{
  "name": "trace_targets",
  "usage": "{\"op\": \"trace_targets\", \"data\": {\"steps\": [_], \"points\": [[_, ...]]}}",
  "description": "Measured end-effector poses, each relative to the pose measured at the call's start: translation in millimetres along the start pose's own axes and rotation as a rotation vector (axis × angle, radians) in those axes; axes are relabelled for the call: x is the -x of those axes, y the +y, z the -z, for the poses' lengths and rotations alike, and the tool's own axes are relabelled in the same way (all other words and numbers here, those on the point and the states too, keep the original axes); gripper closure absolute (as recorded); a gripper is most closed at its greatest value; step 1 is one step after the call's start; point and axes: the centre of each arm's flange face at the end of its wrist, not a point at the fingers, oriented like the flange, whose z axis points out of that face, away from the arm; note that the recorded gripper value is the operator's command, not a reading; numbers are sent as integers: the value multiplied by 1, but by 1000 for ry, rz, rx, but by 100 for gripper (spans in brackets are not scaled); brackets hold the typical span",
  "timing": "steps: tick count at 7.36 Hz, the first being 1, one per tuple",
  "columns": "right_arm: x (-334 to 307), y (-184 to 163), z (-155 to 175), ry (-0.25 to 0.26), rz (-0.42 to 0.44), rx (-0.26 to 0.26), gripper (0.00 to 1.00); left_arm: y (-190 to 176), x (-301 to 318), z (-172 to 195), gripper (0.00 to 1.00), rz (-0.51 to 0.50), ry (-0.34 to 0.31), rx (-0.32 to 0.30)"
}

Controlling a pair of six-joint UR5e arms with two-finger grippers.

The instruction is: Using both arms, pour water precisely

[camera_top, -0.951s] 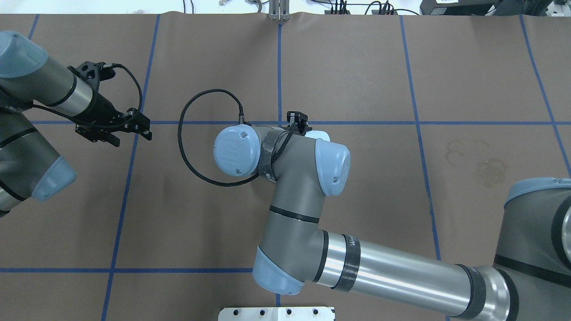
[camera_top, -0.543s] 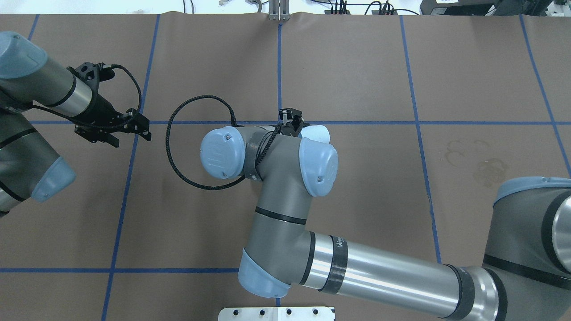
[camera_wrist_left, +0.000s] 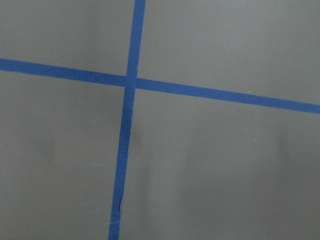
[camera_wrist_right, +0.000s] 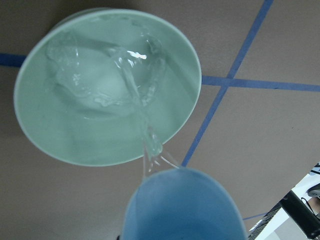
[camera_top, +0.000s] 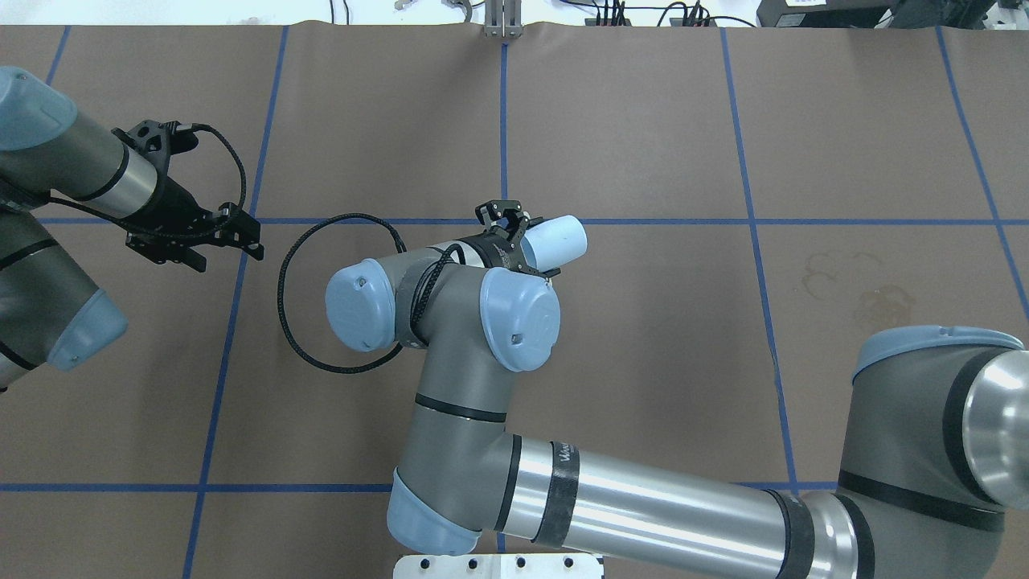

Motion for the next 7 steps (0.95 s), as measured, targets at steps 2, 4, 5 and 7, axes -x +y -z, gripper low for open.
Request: {"op": "trace_targets", "data": {"steps": [2, 4, 5, 7], "points": [[4, -2, 4, 54, 133, 58, 100, 0, 1, -1, 9, 1, -1, 1], [9, -4, 7, 98, 228, 110, 100, 1, 4, -2, 9, 5, -5, 3], [12, -5, 9, 114, 262, 137, 100, 1, 5, -2, 9, 6, -6, 3], [14, -3, 11, 118, 297, 174, 100, 1, 8, -3, 9, 9, -9, 4]]}}
